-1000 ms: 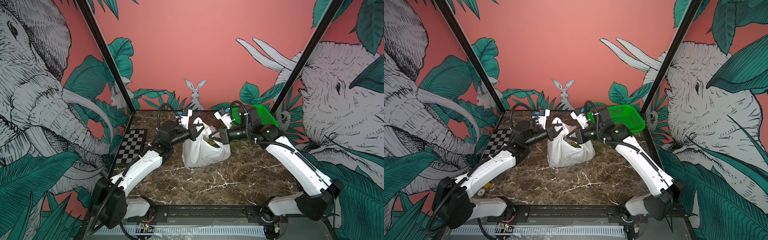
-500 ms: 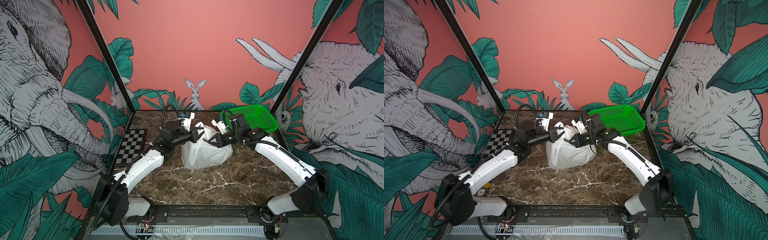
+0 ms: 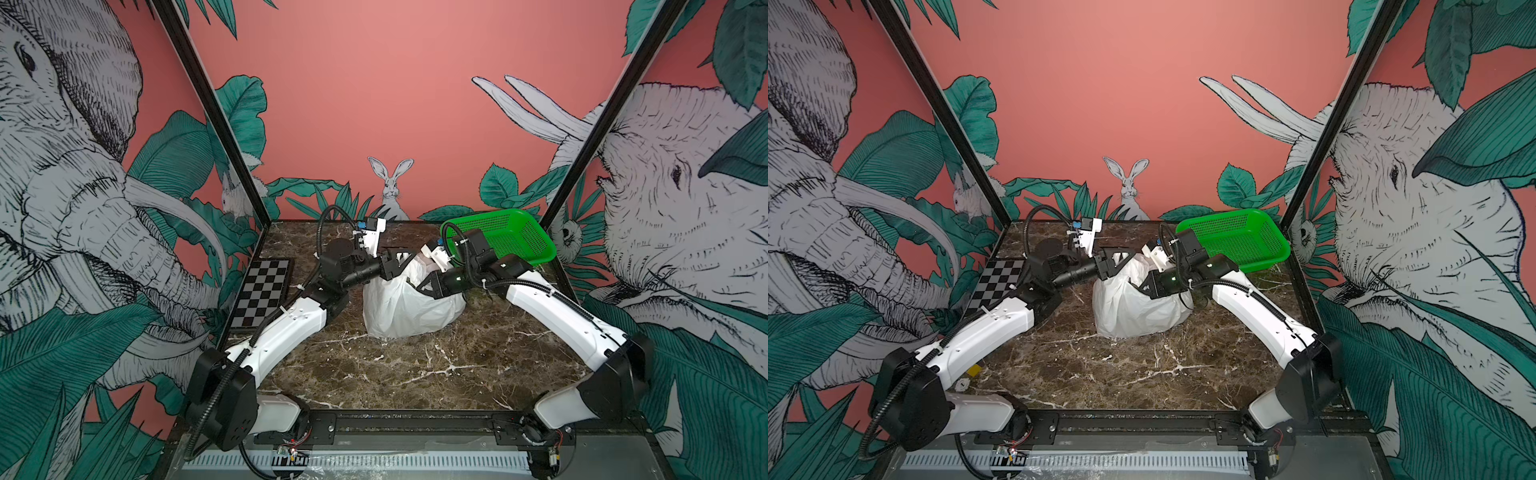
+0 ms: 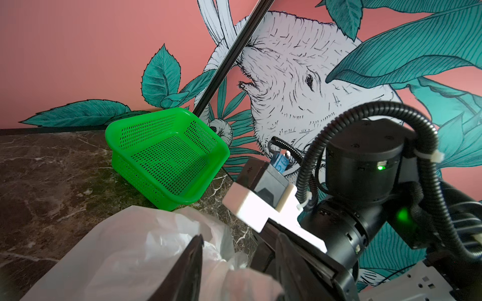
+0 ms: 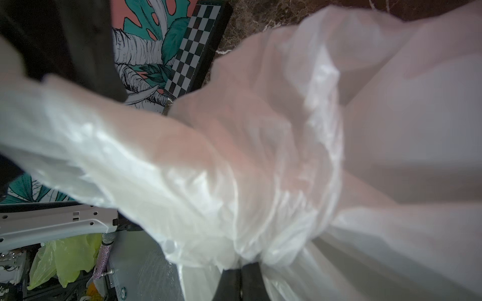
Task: Place the pineapple into a plastic bag & tie a knot
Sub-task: Cross the plastic bag at the center of the board.
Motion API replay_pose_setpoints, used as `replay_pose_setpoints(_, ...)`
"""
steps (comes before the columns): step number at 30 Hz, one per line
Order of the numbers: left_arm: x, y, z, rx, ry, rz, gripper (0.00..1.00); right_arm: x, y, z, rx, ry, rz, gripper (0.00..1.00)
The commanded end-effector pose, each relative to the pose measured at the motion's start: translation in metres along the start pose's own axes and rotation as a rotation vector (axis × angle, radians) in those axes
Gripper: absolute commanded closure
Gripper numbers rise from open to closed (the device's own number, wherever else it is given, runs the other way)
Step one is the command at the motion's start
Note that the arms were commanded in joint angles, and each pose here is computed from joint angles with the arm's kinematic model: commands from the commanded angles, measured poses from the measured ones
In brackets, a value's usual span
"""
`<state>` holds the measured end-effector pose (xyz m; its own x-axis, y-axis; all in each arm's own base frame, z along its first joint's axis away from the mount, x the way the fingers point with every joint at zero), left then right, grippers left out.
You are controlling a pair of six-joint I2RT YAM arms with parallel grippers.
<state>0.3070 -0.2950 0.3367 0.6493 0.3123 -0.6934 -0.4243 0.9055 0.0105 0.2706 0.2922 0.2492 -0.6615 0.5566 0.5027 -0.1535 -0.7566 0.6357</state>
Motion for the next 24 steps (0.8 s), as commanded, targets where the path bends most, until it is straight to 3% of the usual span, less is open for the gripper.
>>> replay_pose_setpoints(1, -0.019, 0.002, 0.011, -0.002, -0.03, -0.069, 0.51, 0.007, 0.001, 0.002, 0.006, 0.012, 0.019, 1.0)
replay_pose_setpoints(12, 0.005, 0.009, -0.021, 0.126, -0.064, 0.046, 0.47, 0.007, 0.001, 0.003, 0.003, 0.015, 0.015, 1.0)
replay_pose_setpoints(19, 0.008, 0.003, -0.032, 0.21, -0.053, 0.033, 0.46, 0.007, 0.0, 0.004, 0.003, 0.015, 0.018, 1.0)
replay_pose_setpoints(24, 0.009, -0.005, -0.03, 0.222, -0.05, 0.021, 0.54, 0.007, 0.0, 0.003, 0.005, 0.015, 0.019, 1.0)
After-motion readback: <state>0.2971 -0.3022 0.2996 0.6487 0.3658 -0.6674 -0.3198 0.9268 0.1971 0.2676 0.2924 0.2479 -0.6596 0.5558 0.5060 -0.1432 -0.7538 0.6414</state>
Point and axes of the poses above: each gripper's point midway between its finger pads, its own y axis back along the fingers, its own x axis along the line the jaws close on, z = x × y, the point moved 1 cm from there along y, back along the fingers, and after that the axes turned 8 degrees about y, right-handed, at the moved point
